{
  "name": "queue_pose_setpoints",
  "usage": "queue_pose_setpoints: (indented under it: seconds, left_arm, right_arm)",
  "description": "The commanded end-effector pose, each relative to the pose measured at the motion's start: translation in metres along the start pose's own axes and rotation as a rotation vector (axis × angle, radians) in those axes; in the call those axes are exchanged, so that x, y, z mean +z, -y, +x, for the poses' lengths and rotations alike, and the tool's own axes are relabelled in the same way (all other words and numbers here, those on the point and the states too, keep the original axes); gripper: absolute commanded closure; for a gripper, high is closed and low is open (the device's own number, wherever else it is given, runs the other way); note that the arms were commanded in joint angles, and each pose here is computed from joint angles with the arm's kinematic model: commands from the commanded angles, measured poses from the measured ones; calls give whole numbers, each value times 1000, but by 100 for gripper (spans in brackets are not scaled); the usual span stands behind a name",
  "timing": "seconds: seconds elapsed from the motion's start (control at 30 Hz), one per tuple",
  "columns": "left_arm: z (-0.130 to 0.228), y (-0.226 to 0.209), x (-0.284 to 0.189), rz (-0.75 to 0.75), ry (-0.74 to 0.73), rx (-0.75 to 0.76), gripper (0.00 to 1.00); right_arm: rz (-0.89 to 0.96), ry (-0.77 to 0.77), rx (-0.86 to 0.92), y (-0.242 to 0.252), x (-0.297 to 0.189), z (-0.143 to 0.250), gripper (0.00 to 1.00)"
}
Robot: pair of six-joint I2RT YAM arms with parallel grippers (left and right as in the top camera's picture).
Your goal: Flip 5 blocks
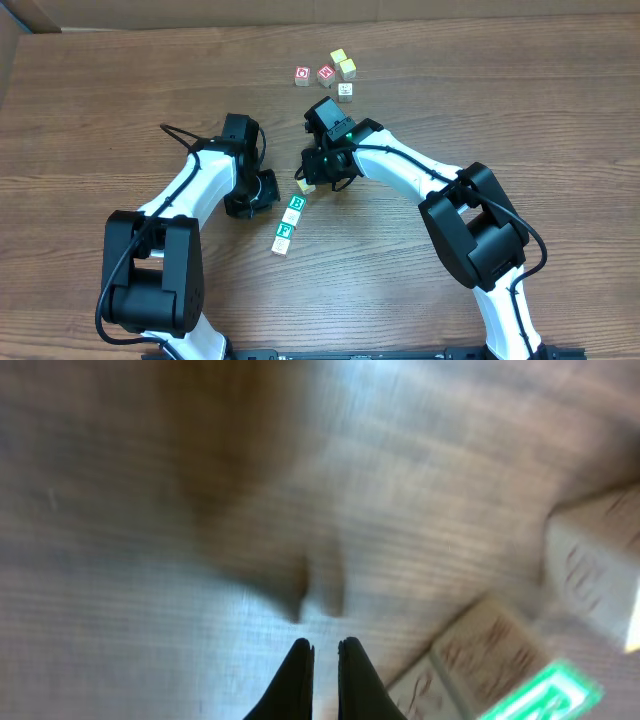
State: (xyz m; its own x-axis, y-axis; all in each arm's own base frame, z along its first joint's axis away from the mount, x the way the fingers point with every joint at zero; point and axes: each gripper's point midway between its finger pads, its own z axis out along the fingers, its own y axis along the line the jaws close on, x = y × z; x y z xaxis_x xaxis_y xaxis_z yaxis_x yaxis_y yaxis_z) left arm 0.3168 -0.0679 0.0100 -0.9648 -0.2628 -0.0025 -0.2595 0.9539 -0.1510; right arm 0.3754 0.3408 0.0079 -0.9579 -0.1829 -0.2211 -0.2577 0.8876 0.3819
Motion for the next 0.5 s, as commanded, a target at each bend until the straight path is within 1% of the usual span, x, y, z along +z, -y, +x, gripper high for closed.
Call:
queue_pose_setpoints:
  seconds: [0.0,0.1,0.23,0.47]
  left_arm:
    - [-11,2,-1,-8,58,41,96]
    - [-22,7,-2,13,106,47,96]
    - [-36,14,-4,38,163,54,96]
    - [-44,29,-6,108,195,70,95]
  right_arm:
    - [-45,-5,-40,-12,-1,-2,95]
    - [-84,-28,-42,-19,-1,3,95]
    - [-88,-34,-44,-20,-1,4,94]
    - [-89,-33,-65,-20,-1,4,93]
